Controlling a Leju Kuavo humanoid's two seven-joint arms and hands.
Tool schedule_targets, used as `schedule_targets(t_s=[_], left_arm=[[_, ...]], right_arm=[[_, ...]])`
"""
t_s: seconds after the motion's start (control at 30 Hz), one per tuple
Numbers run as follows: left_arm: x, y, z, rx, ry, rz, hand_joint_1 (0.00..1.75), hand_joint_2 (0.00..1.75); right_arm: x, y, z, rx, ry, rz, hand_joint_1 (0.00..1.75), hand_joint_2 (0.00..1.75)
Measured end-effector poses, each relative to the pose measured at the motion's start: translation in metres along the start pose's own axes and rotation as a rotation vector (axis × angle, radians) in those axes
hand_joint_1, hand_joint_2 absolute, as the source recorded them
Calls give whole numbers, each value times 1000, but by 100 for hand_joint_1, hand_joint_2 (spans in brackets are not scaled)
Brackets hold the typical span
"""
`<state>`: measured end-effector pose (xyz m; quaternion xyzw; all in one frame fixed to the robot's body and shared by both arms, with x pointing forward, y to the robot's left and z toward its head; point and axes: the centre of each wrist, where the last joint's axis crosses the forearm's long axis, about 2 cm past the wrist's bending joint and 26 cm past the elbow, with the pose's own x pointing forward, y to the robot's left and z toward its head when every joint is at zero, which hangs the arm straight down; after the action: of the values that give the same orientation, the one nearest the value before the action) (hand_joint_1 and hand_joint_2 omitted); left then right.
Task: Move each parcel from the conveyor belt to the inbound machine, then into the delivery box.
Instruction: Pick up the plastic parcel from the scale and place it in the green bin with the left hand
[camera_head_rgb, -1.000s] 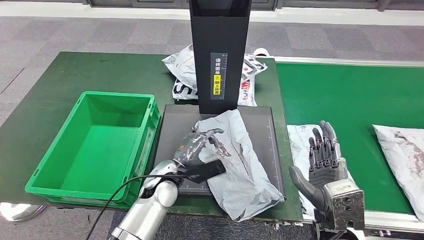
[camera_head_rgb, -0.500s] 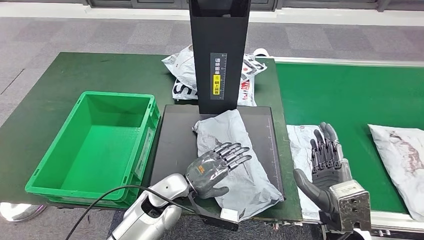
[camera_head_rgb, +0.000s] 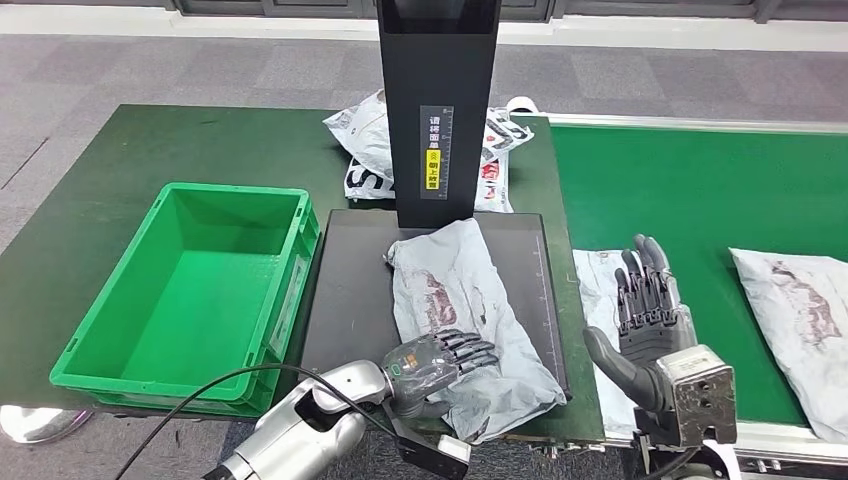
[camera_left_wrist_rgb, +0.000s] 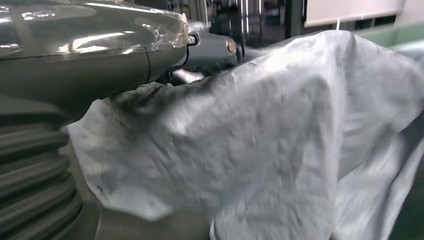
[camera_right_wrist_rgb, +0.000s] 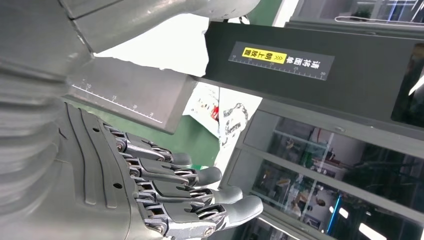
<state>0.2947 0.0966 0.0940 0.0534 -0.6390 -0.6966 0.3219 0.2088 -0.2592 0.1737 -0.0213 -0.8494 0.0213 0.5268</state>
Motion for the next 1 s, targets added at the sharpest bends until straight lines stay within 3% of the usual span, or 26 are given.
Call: schedule_targets(t_s=[0.2,0.53,0.67,0.9,1.0], left_arm=[[-19,2,-9,-47,33,8,175,175],[-29,7,-12,12,88,13,175,175],[-33,16,-8,114,100,104,175,175],[-43,57,10,359,71,286,175,175],[-45,77,24,553,57,344,175,175]], right_arm=[[-4,1,-7,8,5,-13,0,175],[-9,1,-8,9,16,-19,0,175],[-9,1,-8,8,18,-16,0,175],[-9,1,-8,2,25,-10,0,175],[-10,0,-8,-16,28,-3,0,175]])
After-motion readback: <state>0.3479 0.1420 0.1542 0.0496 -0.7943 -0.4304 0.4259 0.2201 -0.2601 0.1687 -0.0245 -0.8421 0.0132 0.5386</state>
